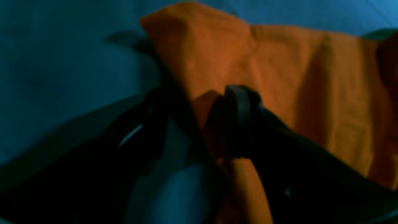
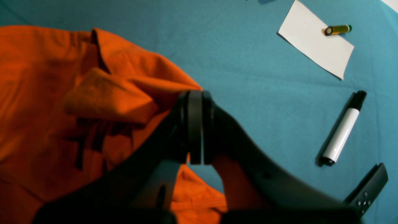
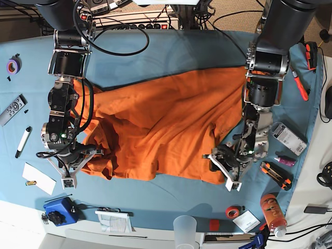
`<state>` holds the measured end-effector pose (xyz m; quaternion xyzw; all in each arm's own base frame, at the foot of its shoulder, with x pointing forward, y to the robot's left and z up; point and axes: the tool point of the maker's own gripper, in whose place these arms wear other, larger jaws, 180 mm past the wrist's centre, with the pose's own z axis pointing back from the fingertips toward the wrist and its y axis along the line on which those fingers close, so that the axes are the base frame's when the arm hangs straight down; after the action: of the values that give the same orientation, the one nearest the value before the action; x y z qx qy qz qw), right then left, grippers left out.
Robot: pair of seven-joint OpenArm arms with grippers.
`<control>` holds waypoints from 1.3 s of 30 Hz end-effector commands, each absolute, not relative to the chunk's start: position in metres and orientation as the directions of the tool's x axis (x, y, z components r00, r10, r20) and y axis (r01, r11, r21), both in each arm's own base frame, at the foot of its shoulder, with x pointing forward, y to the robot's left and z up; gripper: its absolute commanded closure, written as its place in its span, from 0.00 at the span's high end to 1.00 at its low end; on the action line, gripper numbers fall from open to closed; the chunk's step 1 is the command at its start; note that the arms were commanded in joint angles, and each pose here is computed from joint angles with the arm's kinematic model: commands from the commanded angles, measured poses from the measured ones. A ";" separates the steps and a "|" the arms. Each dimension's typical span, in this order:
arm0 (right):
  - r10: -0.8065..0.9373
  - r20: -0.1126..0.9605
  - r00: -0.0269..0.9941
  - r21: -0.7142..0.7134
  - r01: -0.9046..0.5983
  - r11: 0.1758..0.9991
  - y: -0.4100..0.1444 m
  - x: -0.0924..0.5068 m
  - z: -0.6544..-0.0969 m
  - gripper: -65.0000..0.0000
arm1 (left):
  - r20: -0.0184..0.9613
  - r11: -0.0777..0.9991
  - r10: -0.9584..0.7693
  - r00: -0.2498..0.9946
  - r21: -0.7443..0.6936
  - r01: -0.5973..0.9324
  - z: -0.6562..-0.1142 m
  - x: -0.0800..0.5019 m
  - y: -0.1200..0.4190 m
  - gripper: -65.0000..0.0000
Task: Layout the t-shirt on the table in an organized manner, then fold the t-shirt properly
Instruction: 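Grasp the shirt hem with both grippers and lift it, then lift the shirt with both grippers and swing it across the table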
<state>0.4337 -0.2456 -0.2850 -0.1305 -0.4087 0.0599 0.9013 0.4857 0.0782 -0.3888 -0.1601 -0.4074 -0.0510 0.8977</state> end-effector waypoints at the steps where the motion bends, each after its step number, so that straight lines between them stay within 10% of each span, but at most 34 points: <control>1: 0.223 0.756 0.615 -0.295 0.015 0.955 -0.249 0.443 -0.264 0.00 | 0.782 0.937 0.039 0.623 -0.244 0.248 -0.370 0.499 0.068 0.46; 11: 0.264 0.767 0.585 -0.310 -0.023 0.951 -0.244 0.447 -0.259 0.00 | 0.828 0.943 0.005 0.560 -0.190 0.273 -0.359 0.509 0.061 0.00; 39: 0.197 0.966 0.165 -0.216 0.101 0.971 -0.301 0.556 -0.038 0.00 | 0.949 0.937 0.051 0.312 -0.153 0.315 -0.107 0.604 0.134 0.00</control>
<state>0.5556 -0.2945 -0.0761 -0.1065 -0.6089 0.0390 0.7851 0.5963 0.1315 -0.1493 -0.1582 -0.5402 -0.0817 0.8225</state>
